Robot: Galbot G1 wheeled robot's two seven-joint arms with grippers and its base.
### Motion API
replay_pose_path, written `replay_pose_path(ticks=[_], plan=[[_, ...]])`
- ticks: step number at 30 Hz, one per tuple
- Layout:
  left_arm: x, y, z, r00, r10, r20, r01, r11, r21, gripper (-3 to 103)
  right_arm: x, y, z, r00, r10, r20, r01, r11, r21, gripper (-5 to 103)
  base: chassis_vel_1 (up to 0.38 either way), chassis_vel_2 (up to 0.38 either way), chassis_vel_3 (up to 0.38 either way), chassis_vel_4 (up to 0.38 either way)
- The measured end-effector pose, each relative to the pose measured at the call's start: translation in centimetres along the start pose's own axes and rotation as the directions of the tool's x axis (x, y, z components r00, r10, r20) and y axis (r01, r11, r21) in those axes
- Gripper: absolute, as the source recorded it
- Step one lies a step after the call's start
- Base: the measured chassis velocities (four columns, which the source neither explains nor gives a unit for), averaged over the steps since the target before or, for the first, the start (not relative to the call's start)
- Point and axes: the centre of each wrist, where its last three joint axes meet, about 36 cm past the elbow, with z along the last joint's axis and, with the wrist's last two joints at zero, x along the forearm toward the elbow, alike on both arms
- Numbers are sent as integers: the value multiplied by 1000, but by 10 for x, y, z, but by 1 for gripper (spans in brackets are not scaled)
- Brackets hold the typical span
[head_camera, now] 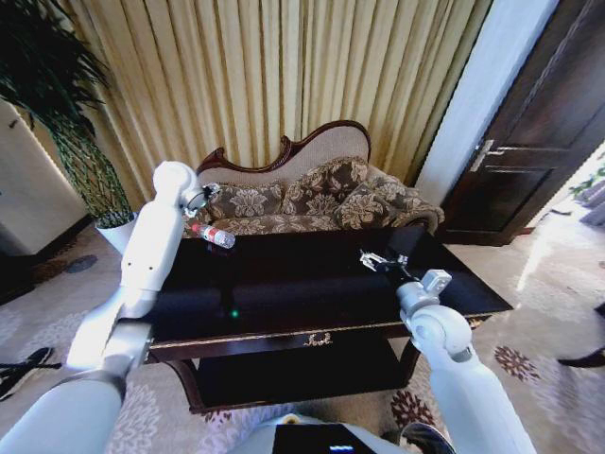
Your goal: Move to the front of the table and place the trash on the table into the trash bin.
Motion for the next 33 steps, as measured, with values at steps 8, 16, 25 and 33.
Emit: replay_pose_path(ticks=[8, 16, 25, 33], plan=[[-4, -20, 16, 996, -55, -70, 62, 992, 108, 100, -4, -2, 10, 1000, 15, -3, -15, 1000, 7, 100, 0, 0, 0, 0], [-13, -30, 31, 983, -166, -80, 177, 971, 163, 100, -10, 0, 18, 1000, 21, -14, -21, 1000, 6, 100, 0, 0, 0, 0], [-34, -10, 24, 972, -214, -98, 230, 953, 196, 100, -16, 2, 28, 1000, 23, -20, -23, 1000, 8, 100, 0, 0, 0, 0], [-37, -5, 24, 971, -217, -104, 234, 953, 194, 100, -17, -1, 1, 999, 9, 52, -10, 1000, 17, 100, 0, 0, 0, 0]])
